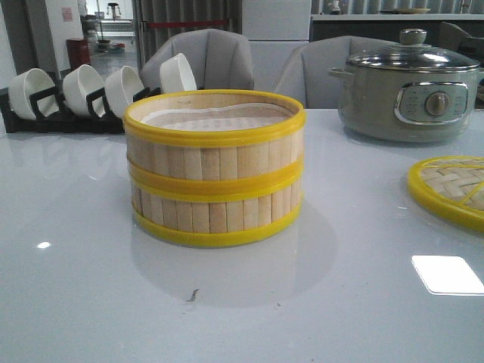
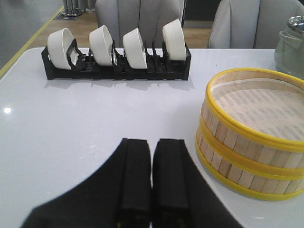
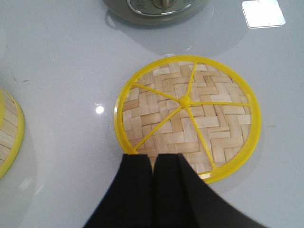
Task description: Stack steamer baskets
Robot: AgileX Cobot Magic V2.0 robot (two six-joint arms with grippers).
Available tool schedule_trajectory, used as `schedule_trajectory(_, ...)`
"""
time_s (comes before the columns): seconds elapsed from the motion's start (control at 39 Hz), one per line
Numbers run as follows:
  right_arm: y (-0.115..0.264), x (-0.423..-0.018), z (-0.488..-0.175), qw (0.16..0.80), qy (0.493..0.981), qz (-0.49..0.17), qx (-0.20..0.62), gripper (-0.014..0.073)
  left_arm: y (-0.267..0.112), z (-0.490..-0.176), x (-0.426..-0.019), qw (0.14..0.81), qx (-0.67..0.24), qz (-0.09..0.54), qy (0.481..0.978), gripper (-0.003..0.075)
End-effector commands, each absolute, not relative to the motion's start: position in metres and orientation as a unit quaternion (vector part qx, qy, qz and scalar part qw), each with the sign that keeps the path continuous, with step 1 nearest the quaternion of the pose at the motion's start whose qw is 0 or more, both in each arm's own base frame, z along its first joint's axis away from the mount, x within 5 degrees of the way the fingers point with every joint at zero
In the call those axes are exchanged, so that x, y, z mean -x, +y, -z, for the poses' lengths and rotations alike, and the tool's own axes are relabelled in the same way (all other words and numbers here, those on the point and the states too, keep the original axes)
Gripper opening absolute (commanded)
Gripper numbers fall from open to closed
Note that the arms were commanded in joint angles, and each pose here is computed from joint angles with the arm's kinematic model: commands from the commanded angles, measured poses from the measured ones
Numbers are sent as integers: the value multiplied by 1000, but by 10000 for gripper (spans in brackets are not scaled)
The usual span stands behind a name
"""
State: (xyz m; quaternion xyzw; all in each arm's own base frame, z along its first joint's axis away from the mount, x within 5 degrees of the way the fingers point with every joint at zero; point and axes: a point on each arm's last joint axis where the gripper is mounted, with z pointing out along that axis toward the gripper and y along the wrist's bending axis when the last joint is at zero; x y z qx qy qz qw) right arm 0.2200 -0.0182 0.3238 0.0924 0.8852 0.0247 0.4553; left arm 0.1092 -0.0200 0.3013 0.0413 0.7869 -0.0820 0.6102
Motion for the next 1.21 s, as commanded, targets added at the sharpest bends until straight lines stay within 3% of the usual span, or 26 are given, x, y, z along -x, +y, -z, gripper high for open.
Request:
schedule_trajectory(0.0,-19,-221,-341,496,863,-22,-89,58,-19,-319,-111,654,-33,87,751,87)
schedule_trajectory(0.51,-19,-221,-339,486,869,-23,-89,62,-19,-320,-111,655,-33,87,750,87)
schedule_trajectory(0.59,-19,-222,-337,482,871,-23,-90,113,-19,-320,-111,655,-33,87,750,87)
schedule_trajectory(0.77,-18,-227,-328,456,884,-29,-94,337,-19,-320,-111,655,-33,87,750,87)
schedule_trajectory(1.18,-18,-238,-312,417,902,-40,-104,349,-19,-319,-111,654,-33,87,751,87)
